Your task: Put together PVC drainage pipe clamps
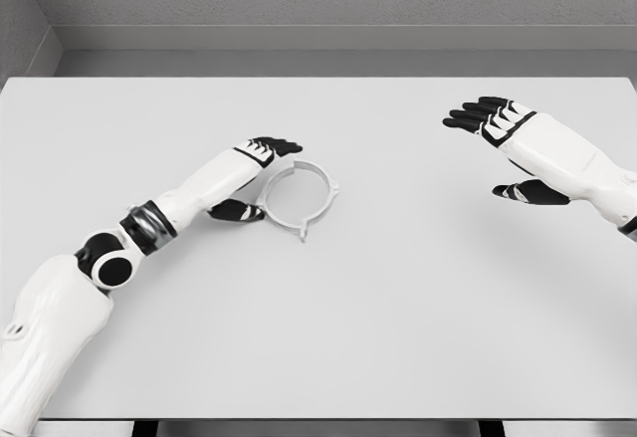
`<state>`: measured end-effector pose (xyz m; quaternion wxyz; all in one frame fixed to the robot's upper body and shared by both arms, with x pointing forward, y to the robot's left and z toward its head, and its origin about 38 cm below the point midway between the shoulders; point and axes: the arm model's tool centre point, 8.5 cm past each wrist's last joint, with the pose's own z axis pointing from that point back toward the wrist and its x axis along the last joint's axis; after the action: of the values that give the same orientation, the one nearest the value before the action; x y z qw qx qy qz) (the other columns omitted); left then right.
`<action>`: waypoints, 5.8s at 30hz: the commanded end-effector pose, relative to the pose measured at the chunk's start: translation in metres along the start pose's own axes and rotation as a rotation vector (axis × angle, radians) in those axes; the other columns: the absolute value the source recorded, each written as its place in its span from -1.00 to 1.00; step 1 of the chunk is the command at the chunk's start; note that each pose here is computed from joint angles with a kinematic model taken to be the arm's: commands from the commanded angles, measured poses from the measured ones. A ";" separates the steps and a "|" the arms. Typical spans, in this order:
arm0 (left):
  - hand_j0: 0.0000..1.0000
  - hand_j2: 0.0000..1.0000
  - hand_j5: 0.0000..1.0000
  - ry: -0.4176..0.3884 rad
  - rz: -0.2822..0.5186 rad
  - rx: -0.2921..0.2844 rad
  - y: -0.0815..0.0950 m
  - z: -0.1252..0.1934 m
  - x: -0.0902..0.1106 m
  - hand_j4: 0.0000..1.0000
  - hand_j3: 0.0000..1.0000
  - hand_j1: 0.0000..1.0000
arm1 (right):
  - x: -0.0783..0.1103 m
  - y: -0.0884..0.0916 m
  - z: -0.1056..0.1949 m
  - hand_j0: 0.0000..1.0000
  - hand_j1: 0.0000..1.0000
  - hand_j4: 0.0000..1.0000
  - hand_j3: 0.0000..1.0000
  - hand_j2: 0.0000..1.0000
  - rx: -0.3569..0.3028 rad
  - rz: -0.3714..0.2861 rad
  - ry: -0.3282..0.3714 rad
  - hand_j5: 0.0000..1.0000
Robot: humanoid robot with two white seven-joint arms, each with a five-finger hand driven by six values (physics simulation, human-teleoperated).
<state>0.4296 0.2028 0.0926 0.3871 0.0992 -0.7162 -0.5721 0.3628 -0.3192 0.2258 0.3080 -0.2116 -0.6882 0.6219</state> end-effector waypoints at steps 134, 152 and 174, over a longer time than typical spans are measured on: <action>1.00 1.00 1.00 -0.151 0.035 -0.031 -0.025 -0.041 0.052 1.00 1.00 1.00 | 0.015 0.026 -0.013 1.00 1.00 1.00 1.00 1.00 -0.025 -0.092 -0.030 1.00; 1.00 1.00 1.00 -0.146 0.036 -0.033 -0.025 -0.042 0.051 1.00 1.00 1.00 | 0.015 0.026 -0.013 1.00 1.00 1.00 1.00 1.00 -0.024 -0.094 -0.029 1.00; 1.00 1.00 1.00 -0.161 0.048 -0.024 -0.027 -0.045 0.057 1.00 1.00 1.00 | 0.014 0.027 -0.013 1.00 1.00 1.00 1.00 1.00 -0.023 -0.094 -0.028 1.00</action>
<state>0.4106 0.1277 0.0893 0.3474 0.0303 -0.7351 -0.5815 0.3587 -0.2962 0.2017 0.3237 -0.1751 -0.7069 0.6041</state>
